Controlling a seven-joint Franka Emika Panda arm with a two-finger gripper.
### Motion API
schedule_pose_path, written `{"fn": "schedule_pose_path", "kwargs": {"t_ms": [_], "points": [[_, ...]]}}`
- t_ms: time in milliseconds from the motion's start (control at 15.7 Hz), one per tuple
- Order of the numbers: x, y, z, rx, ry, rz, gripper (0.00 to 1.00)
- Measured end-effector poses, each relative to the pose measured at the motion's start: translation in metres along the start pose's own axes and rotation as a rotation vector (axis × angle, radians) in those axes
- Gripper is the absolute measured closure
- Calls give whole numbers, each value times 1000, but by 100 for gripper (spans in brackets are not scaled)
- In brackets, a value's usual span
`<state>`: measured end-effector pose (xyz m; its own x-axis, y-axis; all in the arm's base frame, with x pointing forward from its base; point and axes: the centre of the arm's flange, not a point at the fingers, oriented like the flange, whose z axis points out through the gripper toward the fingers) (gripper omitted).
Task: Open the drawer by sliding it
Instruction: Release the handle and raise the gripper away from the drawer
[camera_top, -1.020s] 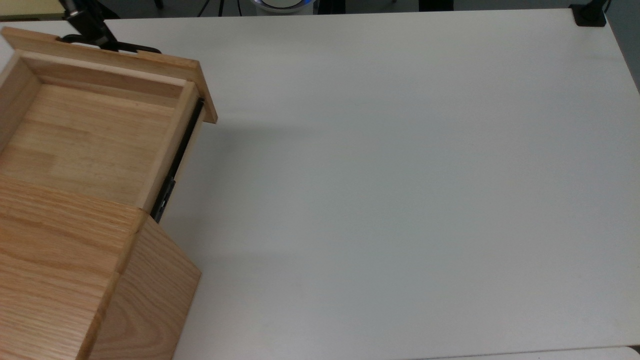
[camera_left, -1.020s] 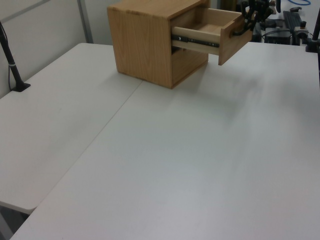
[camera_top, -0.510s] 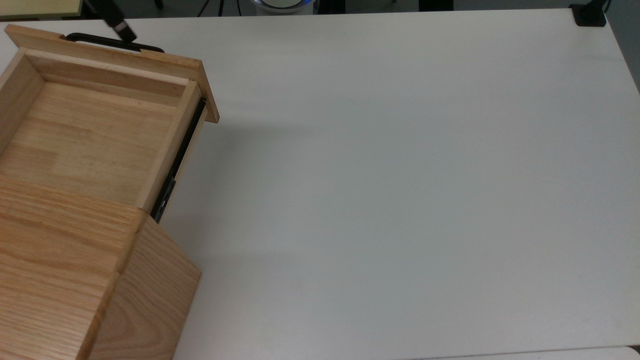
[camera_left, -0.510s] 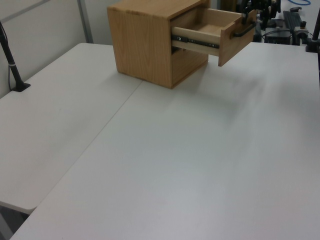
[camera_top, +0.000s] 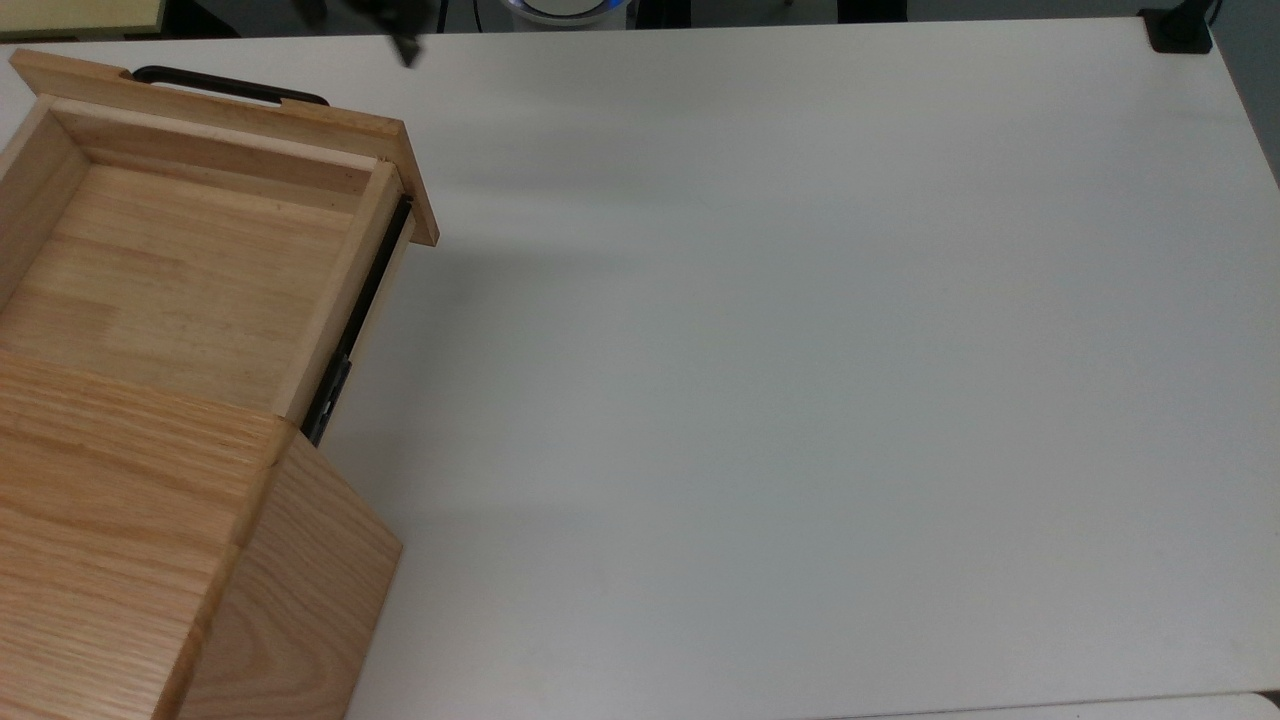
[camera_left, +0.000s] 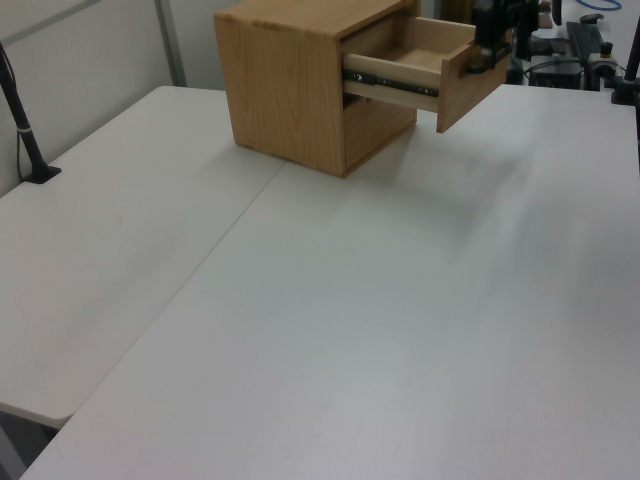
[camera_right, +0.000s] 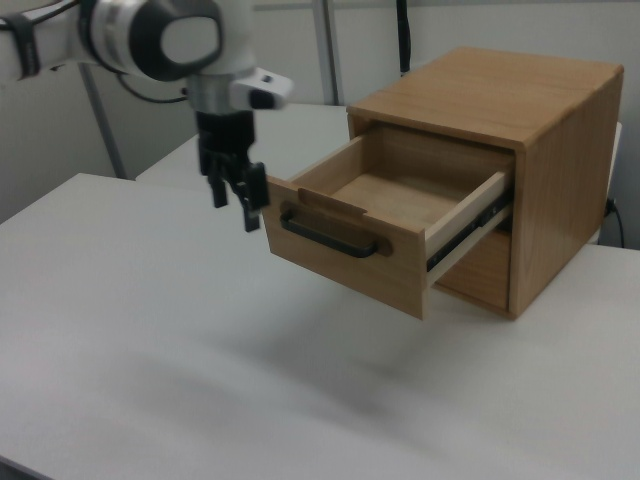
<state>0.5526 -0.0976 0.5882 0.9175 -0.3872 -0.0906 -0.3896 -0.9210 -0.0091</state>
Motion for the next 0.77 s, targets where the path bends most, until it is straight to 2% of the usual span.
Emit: {"fn": "schedule_pose_path", "kwargs": {"t_ms": [191, 510, 765], "points": [[-14, -52, 2, -58, 11, -122, 0], [-19, -62, -16, -53, 47, -235, 0], [-21, -68, -23, -50, 64, -250, 0]]}}
